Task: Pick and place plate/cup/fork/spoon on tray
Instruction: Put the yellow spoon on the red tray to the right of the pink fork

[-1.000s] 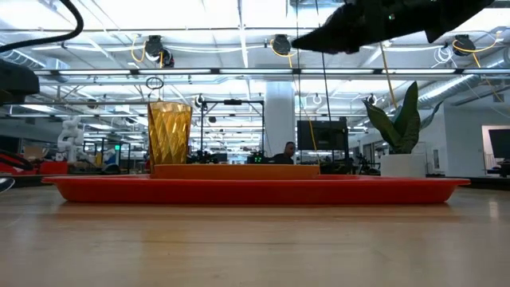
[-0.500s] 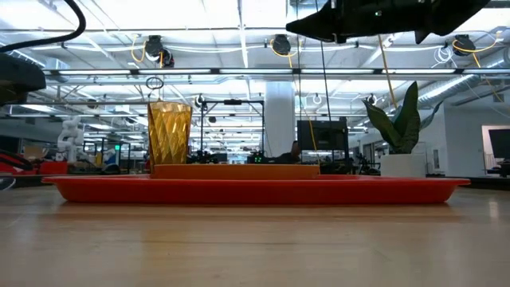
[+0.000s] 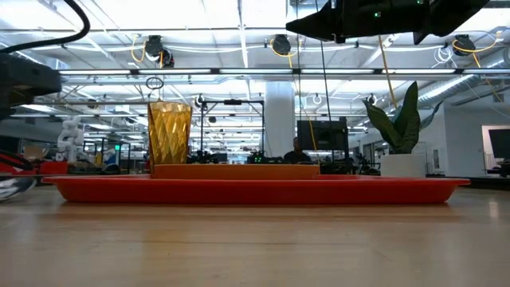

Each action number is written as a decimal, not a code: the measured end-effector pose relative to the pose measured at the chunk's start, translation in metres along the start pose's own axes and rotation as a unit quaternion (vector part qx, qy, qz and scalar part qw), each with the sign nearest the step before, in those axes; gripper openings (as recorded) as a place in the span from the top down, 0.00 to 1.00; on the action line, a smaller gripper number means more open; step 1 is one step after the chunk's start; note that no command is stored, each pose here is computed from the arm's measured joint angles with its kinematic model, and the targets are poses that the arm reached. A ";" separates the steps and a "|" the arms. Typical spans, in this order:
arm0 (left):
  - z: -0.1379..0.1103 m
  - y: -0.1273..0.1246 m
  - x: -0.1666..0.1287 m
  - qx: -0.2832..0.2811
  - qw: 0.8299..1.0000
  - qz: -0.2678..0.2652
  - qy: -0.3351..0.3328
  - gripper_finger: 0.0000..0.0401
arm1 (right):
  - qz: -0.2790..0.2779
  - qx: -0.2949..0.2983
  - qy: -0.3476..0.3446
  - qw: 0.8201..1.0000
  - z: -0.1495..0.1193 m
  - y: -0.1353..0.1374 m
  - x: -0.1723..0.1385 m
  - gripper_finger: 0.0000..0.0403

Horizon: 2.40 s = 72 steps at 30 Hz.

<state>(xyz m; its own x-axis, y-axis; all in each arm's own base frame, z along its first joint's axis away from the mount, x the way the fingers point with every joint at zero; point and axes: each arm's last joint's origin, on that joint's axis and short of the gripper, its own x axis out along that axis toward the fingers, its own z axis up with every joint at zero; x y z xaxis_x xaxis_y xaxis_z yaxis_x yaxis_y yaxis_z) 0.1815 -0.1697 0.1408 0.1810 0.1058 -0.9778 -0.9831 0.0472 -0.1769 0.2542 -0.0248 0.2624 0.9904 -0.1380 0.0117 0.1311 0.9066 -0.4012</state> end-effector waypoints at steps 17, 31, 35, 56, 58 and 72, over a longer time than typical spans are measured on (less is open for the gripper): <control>0.010 -0.003 -0.003 0.003 1.000 0.008 0.003 0.78 | 0.006 0.003 0.015 1.000 -0.003 0.001 0.000 1.00; 0.016 -0.012 0.006 0.011 1.000 -0.001 -0.026 0.78 | 0.011 0.016 0.024 1.000 -0.004 0.003 0.000 1.00; 0.014 -0.013 0.014 0.017 0.999 0.012 -0.036 0.78 | 0.014 0.018 0.032 0.999 -0.006 0.003 0.000 1.00; 0.009 -0.017 -0.012 0.026 1.000 0.005 0.015 0.78 | 0.016 0.016 0.039 0.999 -0.007 0.004 0.000 1.00; 0.006 -0.016 -0.013 0.027 0.999 -0.004 0.022 0.78 | 0.016 0.016 0.039 0.999 -0.007 0.004 0.000 1.00; -0.008 0.004 -0.016 -0.010 0.999 0.035 0.020 0.78 | 0.017 0.020 0.043 0.999 -0.008 0.004 0.000 1.00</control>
<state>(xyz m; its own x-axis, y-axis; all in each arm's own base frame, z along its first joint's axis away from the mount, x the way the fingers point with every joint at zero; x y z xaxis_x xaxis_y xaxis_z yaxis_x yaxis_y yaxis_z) 0.1743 -0.1795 0.1549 0.1116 0.0691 -0.9913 -0.9937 0.0210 -0.1104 0.2540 -0.0243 0.2534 0.9870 -0.1385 -0.0811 0.1002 0.9265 -0.3626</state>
